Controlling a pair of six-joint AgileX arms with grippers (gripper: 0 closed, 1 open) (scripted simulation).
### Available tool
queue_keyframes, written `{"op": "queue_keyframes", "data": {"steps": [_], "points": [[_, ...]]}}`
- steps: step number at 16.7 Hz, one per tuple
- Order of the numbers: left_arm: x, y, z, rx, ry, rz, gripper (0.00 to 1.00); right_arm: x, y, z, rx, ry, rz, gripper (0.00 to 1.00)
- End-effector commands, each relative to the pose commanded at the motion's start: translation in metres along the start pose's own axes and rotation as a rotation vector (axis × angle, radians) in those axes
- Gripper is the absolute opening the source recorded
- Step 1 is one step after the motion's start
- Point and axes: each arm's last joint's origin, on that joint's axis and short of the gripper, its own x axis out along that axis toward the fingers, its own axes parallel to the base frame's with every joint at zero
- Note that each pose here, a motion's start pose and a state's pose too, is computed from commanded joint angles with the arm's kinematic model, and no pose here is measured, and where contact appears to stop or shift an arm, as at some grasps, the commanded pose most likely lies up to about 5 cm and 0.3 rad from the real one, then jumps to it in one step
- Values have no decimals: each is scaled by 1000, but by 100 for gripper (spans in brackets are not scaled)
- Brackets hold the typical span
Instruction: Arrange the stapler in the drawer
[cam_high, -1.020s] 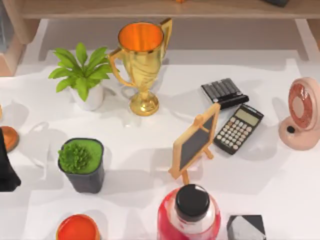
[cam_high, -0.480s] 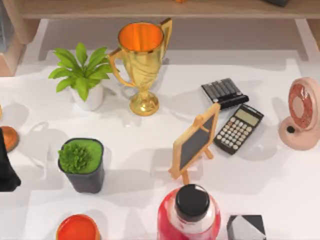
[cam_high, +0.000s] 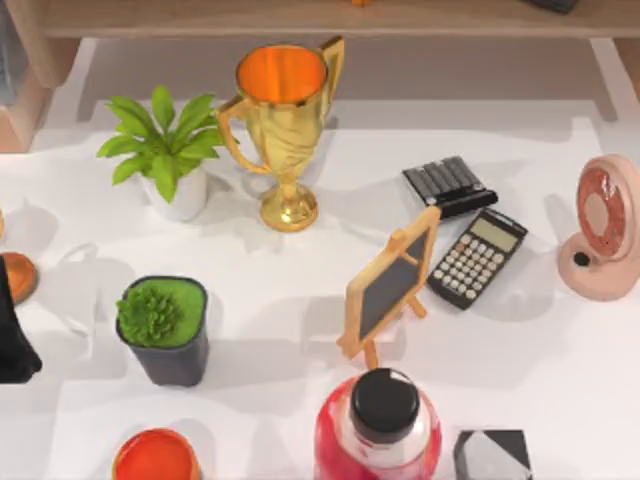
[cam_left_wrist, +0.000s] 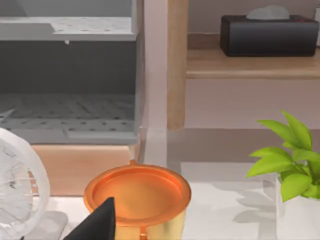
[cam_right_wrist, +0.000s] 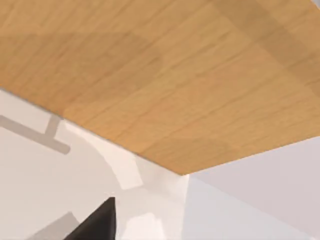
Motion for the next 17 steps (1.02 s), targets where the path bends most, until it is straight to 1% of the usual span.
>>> {"op": "queue_keyframes", "data": {"steps": [3,5,7,9,11,13,15,17], "points": [[0,0,0,0,0,0,100,-9,11,19,165,161,181,100],[0,0,0,0,0,0,100,-18,22,33,246,280,300,100],[0,0,0,0,0,0,100,-29,33,49,295,397,407,100],[0,0,0,0,0,0,100,-41,45,65,316,507,496,100],[0,0,0,0,0,0,100,-53,55,80,314,601,563,100],[0,0,0,0,0,0,100,-63,64,93,297,674,610,100],[0,0,0,0,0,0,100,-71,72,103,276,728,642,100],[0,0,0,0,0,0,100,-75,76,110,258,759,658,100]]}}
